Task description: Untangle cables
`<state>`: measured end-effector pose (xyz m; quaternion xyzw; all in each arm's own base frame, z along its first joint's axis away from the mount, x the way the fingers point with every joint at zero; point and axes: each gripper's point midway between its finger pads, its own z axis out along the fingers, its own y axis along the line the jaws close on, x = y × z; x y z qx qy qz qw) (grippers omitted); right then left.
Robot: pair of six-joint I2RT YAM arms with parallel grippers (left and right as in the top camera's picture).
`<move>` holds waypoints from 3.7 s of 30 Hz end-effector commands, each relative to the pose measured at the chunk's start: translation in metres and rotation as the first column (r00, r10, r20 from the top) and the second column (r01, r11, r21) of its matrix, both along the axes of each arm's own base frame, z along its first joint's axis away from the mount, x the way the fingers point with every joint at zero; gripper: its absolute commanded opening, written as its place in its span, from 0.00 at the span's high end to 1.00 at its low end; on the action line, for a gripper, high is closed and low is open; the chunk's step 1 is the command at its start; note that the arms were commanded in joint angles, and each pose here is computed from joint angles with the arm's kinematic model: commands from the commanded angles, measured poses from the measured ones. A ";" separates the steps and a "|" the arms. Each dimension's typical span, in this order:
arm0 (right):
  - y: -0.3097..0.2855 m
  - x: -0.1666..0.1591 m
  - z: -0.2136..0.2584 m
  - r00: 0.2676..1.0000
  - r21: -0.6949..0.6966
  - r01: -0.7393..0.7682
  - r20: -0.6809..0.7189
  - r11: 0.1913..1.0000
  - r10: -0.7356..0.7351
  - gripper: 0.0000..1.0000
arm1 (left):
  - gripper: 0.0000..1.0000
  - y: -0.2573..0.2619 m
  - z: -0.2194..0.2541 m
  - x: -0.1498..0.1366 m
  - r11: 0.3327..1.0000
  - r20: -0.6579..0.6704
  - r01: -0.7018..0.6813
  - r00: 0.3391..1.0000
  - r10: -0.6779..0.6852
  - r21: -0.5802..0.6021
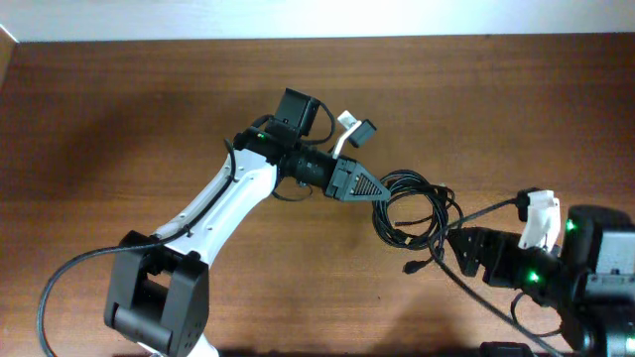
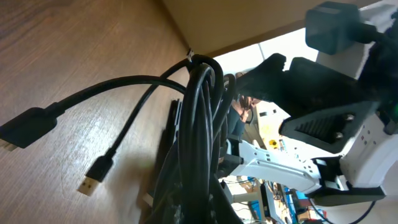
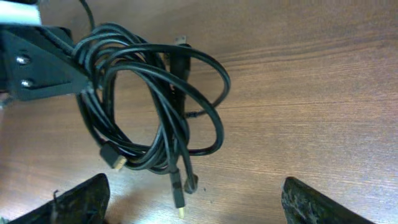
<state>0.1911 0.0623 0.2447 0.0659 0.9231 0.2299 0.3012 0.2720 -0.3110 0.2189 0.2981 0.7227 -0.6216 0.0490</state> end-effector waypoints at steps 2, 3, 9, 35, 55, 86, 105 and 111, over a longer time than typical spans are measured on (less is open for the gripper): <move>0.001 0.001 0.011 0.999 0.001 -0.011 0.046 1.000 0.011 0.12 | 1.00 0.000 0.021 -0.003 0.999 0.039 0.020 0.999 -0.018 -0.048; 0.001 0.001 0.011 0.999 0.001 -0.011 0.047 1.000 0.011 0.12 | 1.00 -0.001 0.021 -0.004 0.999 0.042 0.023 0.999 -0.021 -0.049; -0.021 0.005 0.005 0.985 -0.024 0.173 -0.003 0.985 -0.173 0.09 | 1.00 0.000 0.040 -0.020 0.970 0.158 0.137 0.982 -0.105 -0.203; -0.028 0.004 0.002 0.979 -0.051 0.204 -0.010 0.978 -0.205 0.01 | 1.00 -0.019 0.037 -0.046 0.931 0.375 0.274 0.911 -0.171 -0.242; -0.019 0.003 0.003 0.997 -0.081 0.080 0.024 0.993 -0.079 0.01 | 1.00 -0.018 0.052 -0.049 0.894 0.398 0.315 0.901 -0.175 -0.319; -0.025 0.022 -0.034 0.973 -0.083 0.135 -0.178 0.987 -0.148 0.16 | 1.00 -0.021 0.061 -0.044 0.892 0.357 0.313 0.915 -0.189 -0.328; -0.053 0.009 -0.051 0.897 -0.195 0.301 -0.274 0.934 -0.346 0.18 | 1.00 -0.021 0.061 -0.044 0.896 0.338 0.304 0.922 -0.191 -0.324; -0.065 0.004 -0.054 0.879 -0.265 0.323 -0.272 0.909 -0.391 0.18 | 1.00 -0.016 0.060 -0.037 0.914 0.269 0.264 0.946 -0.182 -0.308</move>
